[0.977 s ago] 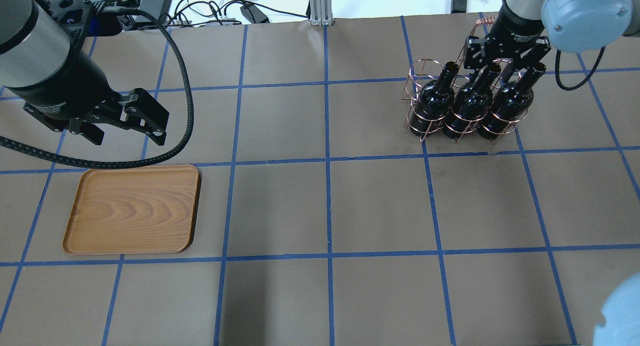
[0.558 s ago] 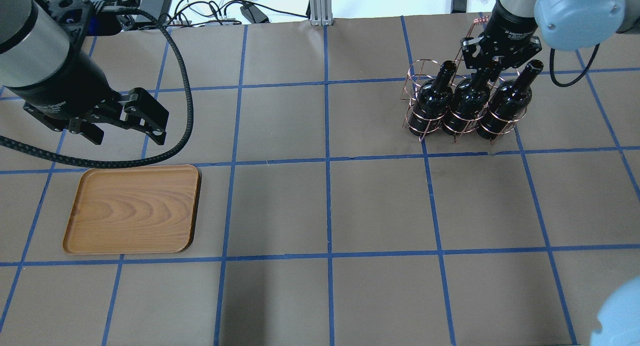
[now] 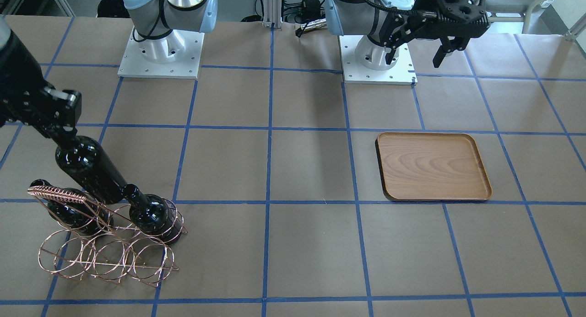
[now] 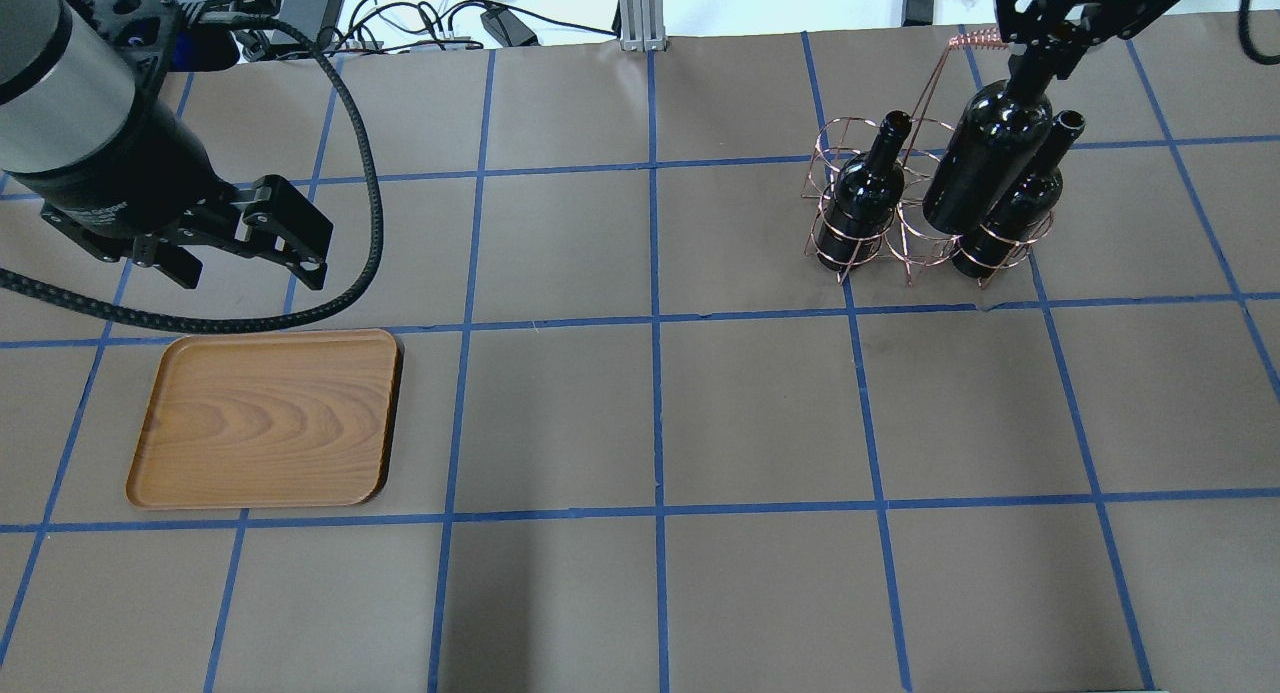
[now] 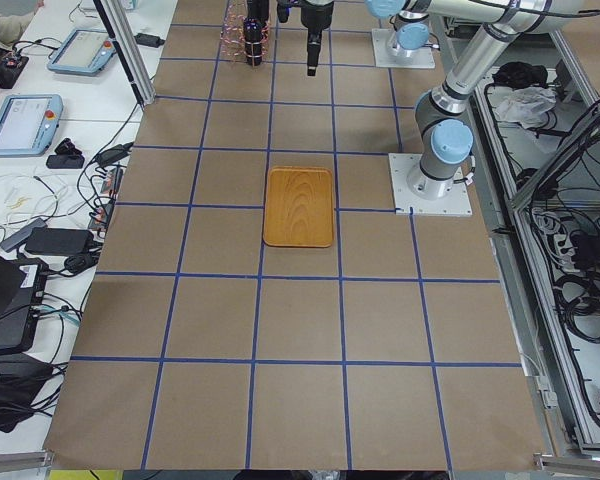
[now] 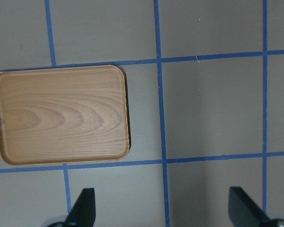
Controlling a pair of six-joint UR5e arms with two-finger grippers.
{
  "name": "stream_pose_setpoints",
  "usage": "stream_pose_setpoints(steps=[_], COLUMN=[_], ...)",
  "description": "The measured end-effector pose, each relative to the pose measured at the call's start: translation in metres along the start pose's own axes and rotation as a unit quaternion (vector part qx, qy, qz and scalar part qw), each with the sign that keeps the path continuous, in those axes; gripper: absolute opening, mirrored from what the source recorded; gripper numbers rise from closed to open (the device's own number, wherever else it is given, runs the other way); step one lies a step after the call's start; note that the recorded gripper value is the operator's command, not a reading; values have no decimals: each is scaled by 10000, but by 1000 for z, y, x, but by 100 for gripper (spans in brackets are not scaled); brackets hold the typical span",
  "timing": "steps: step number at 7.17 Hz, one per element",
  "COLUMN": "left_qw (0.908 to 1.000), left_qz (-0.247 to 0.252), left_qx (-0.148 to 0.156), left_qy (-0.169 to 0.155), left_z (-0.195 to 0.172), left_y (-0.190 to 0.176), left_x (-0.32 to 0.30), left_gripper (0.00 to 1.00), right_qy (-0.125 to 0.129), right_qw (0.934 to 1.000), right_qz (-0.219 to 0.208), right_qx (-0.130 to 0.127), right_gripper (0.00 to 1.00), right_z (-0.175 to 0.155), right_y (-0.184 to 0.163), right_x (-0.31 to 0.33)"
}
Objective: Take wine from basket and place on tray
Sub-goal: 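Lift the dark wine bottle up out of the rack with the right gripper, then carry the bottle toward the wooden tray and the left gripper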
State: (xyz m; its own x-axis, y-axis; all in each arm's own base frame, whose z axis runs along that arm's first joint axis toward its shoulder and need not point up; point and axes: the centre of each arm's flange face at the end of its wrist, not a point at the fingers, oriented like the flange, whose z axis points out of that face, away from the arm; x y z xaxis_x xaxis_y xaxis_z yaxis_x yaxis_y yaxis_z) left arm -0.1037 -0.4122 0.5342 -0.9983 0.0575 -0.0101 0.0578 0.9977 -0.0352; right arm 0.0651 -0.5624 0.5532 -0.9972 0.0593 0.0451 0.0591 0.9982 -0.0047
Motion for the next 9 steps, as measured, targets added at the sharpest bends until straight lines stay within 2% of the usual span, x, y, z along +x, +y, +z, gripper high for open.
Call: stream_pose_setpoints(steps=[1,2,3,5,7,9], left_qw=[9999,9994,9995,10000,9997,9977], left_qz=[162,328,310,5,245,662], left_qx=[20,43,56,47,3,-129], left_qy=[-19,-40,-48,-37,-24,-9], left_z=[-1,-3,-4,-3,2,8], left_y=[-1,-2,-4,-10,-13,-10], left_x=[-3,-8,-21,-61,-96,-121], left_gripper=[100,100,100,100,100,100], right_qy=[7,30,13,-80,-158,-468], right_qw=[9996,9986,9982,9985,9966,9898], right_qz=[-106,-171,-151,261,753,1334], right_qx=[-271,-508,-577,-465,-306,-199], right_gripper=[5,5,4,5,4,4], right_z=[-11,-6,8,39,73,103], right_y=[27,48,65,84,106,125], right_x=[-17,-54,-107,-210,-307,-387])
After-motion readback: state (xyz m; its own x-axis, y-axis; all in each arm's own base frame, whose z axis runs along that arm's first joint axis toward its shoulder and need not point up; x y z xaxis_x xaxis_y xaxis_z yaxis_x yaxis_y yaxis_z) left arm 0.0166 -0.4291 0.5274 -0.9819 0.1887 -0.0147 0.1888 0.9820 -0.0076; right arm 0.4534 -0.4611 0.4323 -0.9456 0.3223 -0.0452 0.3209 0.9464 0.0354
